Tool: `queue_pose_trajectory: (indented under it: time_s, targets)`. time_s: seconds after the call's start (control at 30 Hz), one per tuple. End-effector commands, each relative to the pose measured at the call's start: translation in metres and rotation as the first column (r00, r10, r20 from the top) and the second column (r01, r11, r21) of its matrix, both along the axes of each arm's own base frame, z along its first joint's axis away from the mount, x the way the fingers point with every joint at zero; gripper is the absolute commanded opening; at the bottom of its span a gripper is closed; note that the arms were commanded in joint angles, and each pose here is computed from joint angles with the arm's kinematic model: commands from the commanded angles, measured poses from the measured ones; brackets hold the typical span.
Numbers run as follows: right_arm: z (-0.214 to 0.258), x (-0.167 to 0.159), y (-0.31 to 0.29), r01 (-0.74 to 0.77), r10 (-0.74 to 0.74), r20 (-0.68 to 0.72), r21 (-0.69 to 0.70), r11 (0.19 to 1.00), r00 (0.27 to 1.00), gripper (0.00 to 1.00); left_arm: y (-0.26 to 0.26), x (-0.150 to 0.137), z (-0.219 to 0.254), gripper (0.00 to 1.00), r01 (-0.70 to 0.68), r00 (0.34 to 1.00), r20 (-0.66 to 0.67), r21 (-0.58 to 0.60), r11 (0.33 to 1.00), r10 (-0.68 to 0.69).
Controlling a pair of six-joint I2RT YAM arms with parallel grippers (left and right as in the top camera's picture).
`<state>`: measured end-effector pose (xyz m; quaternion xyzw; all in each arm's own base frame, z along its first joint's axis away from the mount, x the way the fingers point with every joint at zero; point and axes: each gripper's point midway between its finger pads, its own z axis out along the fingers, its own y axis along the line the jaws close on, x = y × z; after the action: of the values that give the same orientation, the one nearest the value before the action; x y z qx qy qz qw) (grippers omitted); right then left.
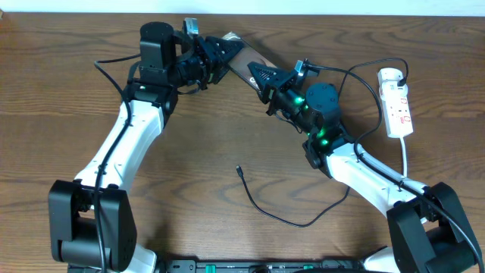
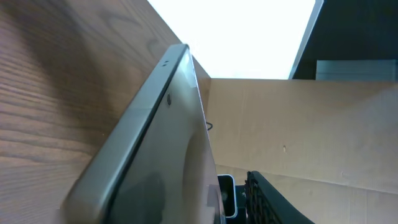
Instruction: Plug charger to phone and switch on socket
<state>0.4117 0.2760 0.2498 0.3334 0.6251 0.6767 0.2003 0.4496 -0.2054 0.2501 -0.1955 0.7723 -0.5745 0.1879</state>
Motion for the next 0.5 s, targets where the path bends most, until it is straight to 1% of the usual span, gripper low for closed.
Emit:
queue_pose_trajectory:
  time_s: [0.0, 0.13, 0.37, 0.43, 0.47]
  targets:
    - [0.0314, -0.0233, 0.0214, -0.131, 0.127, 0.066, 0.052, 0.990, 0.990, 0.01, -0.0084, -0.0041, 0.0137, 0.40, 0.026, 0.999, 0.029, -0.015, 1.000, -0.025]
    - [0.0408, -0.0243, 0.0203, -0.139, 0.131, 0.100, 0.070, 0.988, 0.986, 0.01, -0.0105, -0.0057, 0.0167, 0.40, 0.037, 0.999, 0.026, -0.032, 0.999, -0.036]
    - [0.0388, -0.0261, 0.0227, -0.146, 0.140, 0.093, 0.066, 0.987, 0.986, 0.01, -0.0126, -0.0086, 0.0186, 0.40, 0.058, 0.998, 0.027, -0.042, 0.997, -0.057]
    - [0.0386, -0.0260, 0.0226, -0.146, 0.140, 0.093, 0.065, 0.987, 0.986, 0.01, -0.0113, -0.0065, 0.0180, 0.39, 0.044, 0.999, 0.027, -0.038, 0.998, -0.043]
    - [0.0385, -0.0260, 0.0226, -0.146, 0.140, 0.093, 0.064, 0.987, 0.986, 0.01, -0.0106, -0.0056, 0.0177, 0.35, 0.038, 0.999, 0.027, -0.036, 0.999, -0.037]
